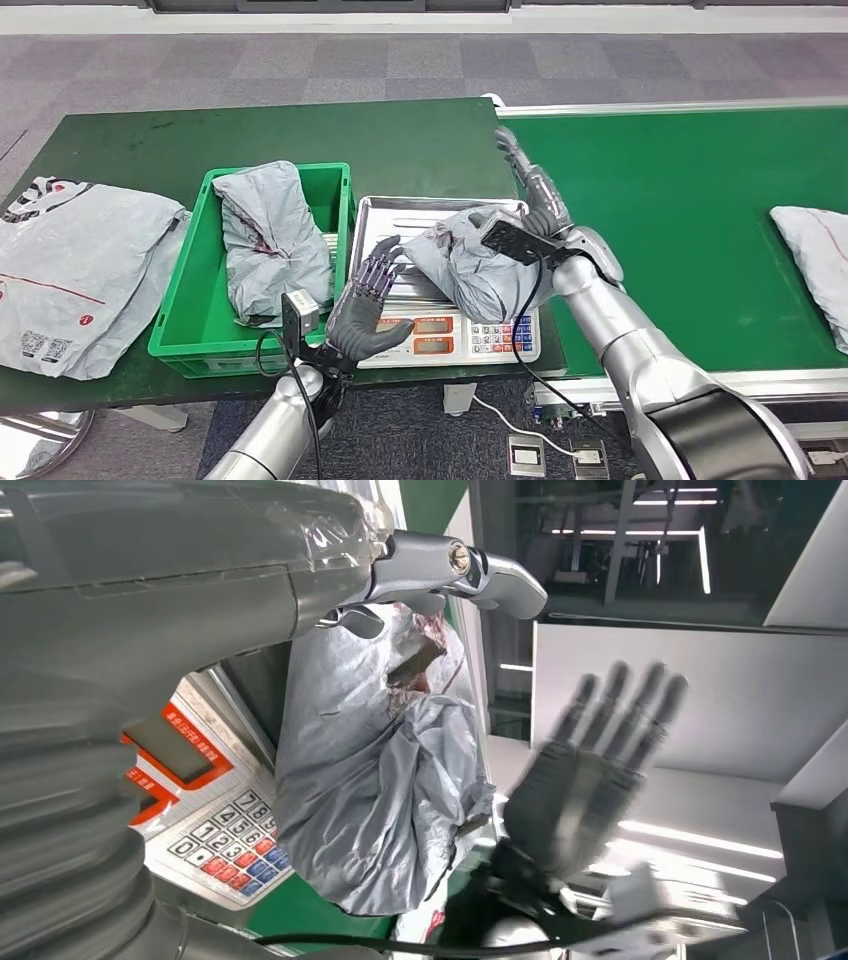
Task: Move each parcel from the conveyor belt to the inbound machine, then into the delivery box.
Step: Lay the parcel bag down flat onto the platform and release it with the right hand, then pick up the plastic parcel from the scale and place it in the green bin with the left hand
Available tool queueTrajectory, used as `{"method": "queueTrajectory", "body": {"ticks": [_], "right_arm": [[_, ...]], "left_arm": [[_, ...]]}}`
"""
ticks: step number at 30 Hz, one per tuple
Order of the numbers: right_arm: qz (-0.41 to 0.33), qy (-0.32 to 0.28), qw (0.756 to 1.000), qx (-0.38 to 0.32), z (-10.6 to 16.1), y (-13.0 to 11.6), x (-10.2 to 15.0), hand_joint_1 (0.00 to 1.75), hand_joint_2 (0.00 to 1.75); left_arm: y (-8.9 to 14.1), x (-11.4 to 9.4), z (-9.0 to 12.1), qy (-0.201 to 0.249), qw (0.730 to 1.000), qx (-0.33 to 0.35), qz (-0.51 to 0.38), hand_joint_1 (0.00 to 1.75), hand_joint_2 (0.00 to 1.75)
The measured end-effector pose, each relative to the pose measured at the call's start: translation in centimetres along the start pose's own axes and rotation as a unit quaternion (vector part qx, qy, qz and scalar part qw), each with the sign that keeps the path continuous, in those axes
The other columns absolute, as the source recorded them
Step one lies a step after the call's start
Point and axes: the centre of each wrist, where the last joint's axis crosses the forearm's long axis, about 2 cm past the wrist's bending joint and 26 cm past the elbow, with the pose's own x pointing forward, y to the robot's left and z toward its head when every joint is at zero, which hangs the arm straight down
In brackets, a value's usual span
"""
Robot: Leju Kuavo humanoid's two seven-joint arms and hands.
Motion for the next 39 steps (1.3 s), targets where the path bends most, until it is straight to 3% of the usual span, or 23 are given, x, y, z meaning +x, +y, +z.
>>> {"method": "queueTrajectory", "body": {"ticks": [9, 13, 18, 25, 27, 30, 34, 39], "right_arm": [[-0.01, -0.057, 0.994, -0.097, 1.0, -3.2, 1.4, 0.0, 0.0], [-0.012, -0.075, 0.987, -0.144, 2.2, -4.3, 2.2, 0.0, 1.75], [-0.017, -0.088, 0.969, -0.232, 5.5, -5.2, 3.8, 0.0, 1.75], [-0.132, 0.003, 0.944, -0.302, 12.4, -4.8, 3.0, 0.0, 1.75], [-0.245, 0.037, 0.918, -0.31, 14.2, -4.6, 1.7, 0.0, 1.75], [-0.388, 0.063, 0.851, -0.348, 17.6, -4.0, -0.8, 0.0, 1.75], [-0.395, 0.101, 0.835, -0.37, 20.3, -3.3, -2.1, 0.0, 1.75], [-0.394, 0.125, 0.827, -0.38, 21.5, -2.7, -2.6, 0.0, 1.75]], "left_arm": [[0.1, -0.1, 0.1, 0.003, 1.0, 0.002, 0.003, 0.0, 1.75], [0.0, -0.2, 0.2, 0.005, 1.0, 0.001, 0.004, 0.0, 1.75], [0.1, -0.3, 0.5, 0.008, 1.0, 0.001, 0.003, 0.0, 1.75], [0.0, -0.4, 1.4, 0.002, 1.0, 0.005, 0.007, 0.0, 1.75], [-0.1, -0.4, 1.6, 0.001, 1.0, 0.006, 0.008, 0.0, 1.75], [-0.4, -0.5, 2.0, 0.0, 1.0, 0.007, 0.009, 0.0, 1.75], [-0.6, -0.6, 2.3, -0.001, 1.0, 0.007, 0.01, 0.0, 1.75], [-0.7, -0.6, 2.3, -0.001, 1.0, 0.005, 0.009, 0.0, 1.75]]}}
